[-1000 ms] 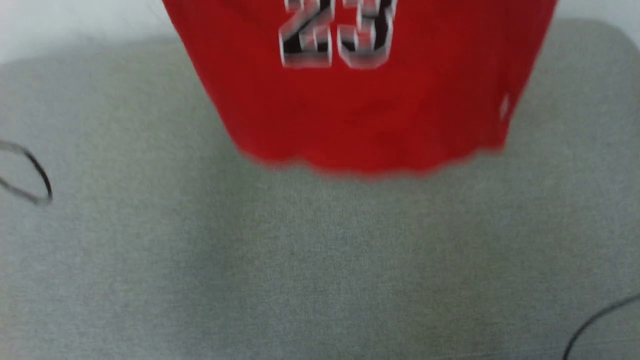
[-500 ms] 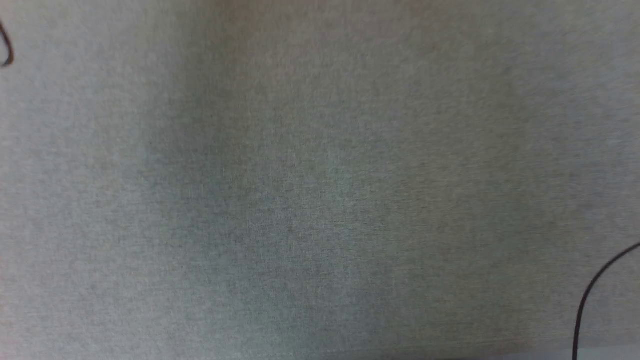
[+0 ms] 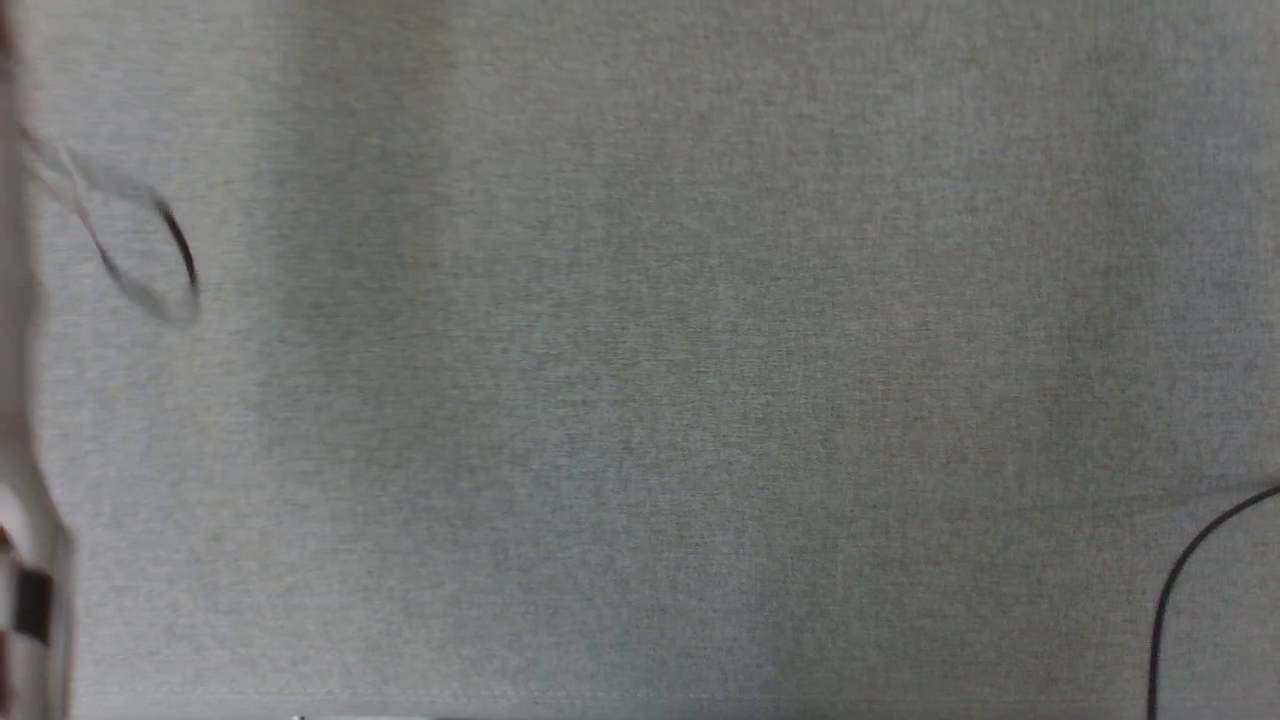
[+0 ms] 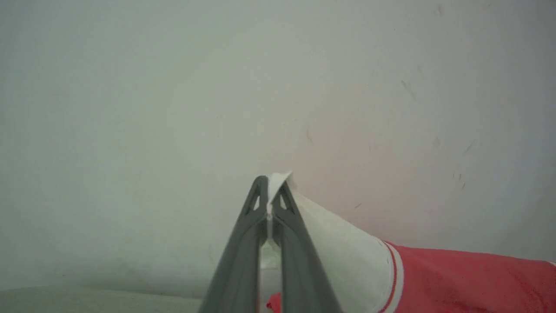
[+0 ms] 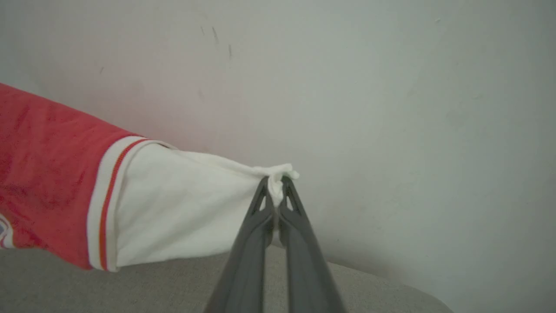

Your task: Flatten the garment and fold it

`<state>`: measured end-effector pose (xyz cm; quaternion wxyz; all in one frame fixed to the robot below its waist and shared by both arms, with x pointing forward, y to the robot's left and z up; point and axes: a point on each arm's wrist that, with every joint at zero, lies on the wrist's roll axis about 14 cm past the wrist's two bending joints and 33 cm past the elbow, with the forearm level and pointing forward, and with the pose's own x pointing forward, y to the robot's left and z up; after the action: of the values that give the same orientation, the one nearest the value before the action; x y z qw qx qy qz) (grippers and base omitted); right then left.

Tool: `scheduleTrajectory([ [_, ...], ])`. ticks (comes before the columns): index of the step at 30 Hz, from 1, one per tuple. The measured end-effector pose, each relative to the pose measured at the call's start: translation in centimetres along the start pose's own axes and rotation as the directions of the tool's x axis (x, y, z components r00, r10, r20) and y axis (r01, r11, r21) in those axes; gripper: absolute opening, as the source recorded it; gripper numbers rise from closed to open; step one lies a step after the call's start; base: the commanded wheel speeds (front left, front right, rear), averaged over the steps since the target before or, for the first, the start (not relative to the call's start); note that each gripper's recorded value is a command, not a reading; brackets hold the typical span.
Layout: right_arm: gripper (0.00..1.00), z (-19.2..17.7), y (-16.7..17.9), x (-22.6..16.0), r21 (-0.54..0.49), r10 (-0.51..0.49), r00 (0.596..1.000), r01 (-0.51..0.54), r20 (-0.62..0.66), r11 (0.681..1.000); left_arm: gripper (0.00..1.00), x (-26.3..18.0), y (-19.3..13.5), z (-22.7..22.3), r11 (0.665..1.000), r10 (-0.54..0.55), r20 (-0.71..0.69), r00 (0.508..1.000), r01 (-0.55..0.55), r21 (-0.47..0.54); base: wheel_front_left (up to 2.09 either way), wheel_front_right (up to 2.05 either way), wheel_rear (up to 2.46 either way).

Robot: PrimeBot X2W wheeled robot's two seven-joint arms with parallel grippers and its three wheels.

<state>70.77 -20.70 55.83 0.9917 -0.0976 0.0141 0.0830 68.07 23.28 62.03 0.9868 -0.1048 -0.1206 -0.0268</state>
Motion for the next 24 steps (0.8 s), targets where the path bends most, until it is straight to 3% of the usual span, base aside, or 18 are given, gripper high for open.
scheduleTrajectory([
  [3, 0.00, -4.3, 2.3, -1.9, -0.019, 0.057, 0.994, -0.059, -0.097, 0.998, 0.00, -3.5, 1.0, -4.1, 0.999, 0.011, -0.119, 0.993, -0.007, 0.034, 0.00, 0.00, 0.00],
  [7, 0.00, -8.6, 3.6, -5.8, 0.045, 0.086, 0.975, -0.079, -0.207, 0.996, 0.00, -9.0, 1.9, -8.0, 0.997, 0.015, -0.272, 0.962, 0.007, 0.082, 0.00, 0.00, 0.00],
  [10, 0.00, -10.9, 4.2, -9.3, 0.155, 0.101, 0.950, -0.056, -0.295, 0.986, 0.00, -13.1, 2.6, -9.4, 0.997, 0.034, -0.370, 0.928, -0.008, 0.072, 0.00, 0.00, 0.00],
  [12, 0.00, -12.1, 4.5, -11.9, 0.142, 0.122, 0.927, -0.076, -0.354, 0.987, 0.00, -15.8, 3.1, -9.7, 0.996, 0.043, -0.428, 0.903, -0.005, 0.088, 0.00, 0.00, 0.00],
  [15, 0.00, -12.8, 3.4, -16.5, 0.108, 0.124, 0.897, -0.086, -0.425, 0.990, 0.00, -20.6, 4.5, -9.1, 0.990, 0.064, -0.512, 0.856, 0.011, 0.143, 0.00, 0.00, 0.00],
  [24, 0.00, -11.0, 2.2, -23.8, 0.124, 0.137, 0.870, -0.089, -0.474, 0.988, 0.00, -29.2, 4.8, -6.4, 0.987, 0.091, -0.607, 0.790, 0.012, 0.163, 0.00, 0.00, 0.00],
])
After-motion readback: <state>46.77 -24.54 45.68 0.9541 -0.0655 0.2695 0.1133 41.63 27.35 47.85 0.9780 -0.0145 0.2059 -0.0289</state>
